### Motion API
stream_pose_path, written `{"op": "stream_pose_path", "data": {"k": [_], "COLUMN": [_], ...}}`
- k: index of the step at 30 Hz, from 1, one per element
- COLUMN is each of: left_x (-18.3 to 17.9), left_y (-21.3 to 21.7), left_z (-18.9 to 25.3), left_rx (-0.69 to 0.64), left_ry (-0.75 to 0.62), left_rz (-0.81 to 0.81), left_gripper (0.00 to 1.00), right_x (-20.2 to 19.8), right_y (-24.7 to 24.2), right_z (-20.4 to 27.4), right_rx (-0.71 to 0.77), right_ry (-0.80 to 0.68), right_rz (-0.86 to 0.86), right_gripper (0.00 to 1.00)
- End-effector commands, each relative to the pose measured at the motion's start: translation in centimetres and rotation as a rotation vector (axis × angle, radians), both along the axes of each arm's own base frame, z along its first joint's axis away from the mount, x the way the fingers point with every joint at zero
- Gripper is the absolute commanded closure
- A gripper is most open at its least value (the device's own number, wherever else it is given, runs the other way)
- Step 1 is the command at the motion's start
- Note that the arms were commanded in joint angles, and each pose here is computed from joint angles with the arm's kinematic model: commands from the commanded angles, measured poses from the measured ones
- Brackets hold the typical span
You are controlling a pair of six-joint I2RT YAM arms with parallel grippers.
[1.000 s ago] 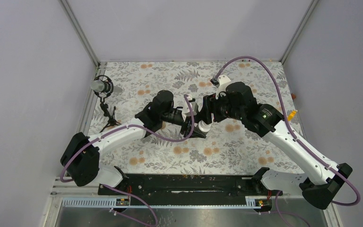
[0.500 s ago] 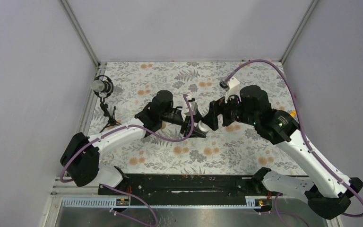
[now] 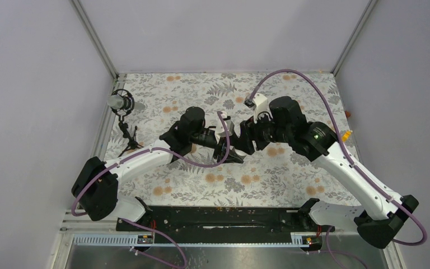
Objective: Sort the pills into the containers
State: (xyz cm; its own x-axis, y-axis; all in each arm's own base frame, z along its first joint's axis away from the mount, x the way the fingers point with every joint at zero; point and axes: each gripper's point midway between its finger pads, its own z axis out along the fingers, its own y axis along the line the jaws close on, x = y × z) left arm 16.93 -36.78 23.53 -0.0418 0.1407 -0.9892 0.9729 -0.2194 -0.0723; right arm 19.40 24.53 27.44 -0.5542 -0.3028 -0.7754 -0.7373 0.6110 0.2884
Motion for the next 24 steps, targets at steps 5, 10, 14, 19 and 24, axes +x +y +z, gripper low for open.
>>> {"op": "stream_pose_path", "data": {"k": [5,10,14,19,24], "left_x": [-1.1,-0.9,-0.7,-0.7,-1.0], "left_y": [0.0,0.0,-0.1,-0.1,0.0], "left_z": [3.0,2.8,2.7,2.9,3.1], "left_rx": [-0.094,-0.088,-0.086,-0.088,-0.091], "left_ry": [-0.091,-0.087,-0.088,-0.09,-0.091], "left_rz": [-0.064,-0.051,-0.042,-0.047,-0.061], "left_gripper": [1.0,1.0,1.0,1.0,1.0], "right_x": [5.7,5.3,3.7,-0.1,-1.5], "right_y": [-0.9,-1.6,-2.6,-2.1,-1.3], "right_z": [0.3,1.7,3.5,3.5,2.2], "right_rx": [0.0,0.038,0.084,0.086,0.04], "right_ry": [0.009,-0.016,-0.091,-0.151,-0.105], "right_rz": [-0.372,-0.395,-0.35,-0.081,0.049], "right_gripper": [0.31,0.23,0.16,0.13,0.14]}}
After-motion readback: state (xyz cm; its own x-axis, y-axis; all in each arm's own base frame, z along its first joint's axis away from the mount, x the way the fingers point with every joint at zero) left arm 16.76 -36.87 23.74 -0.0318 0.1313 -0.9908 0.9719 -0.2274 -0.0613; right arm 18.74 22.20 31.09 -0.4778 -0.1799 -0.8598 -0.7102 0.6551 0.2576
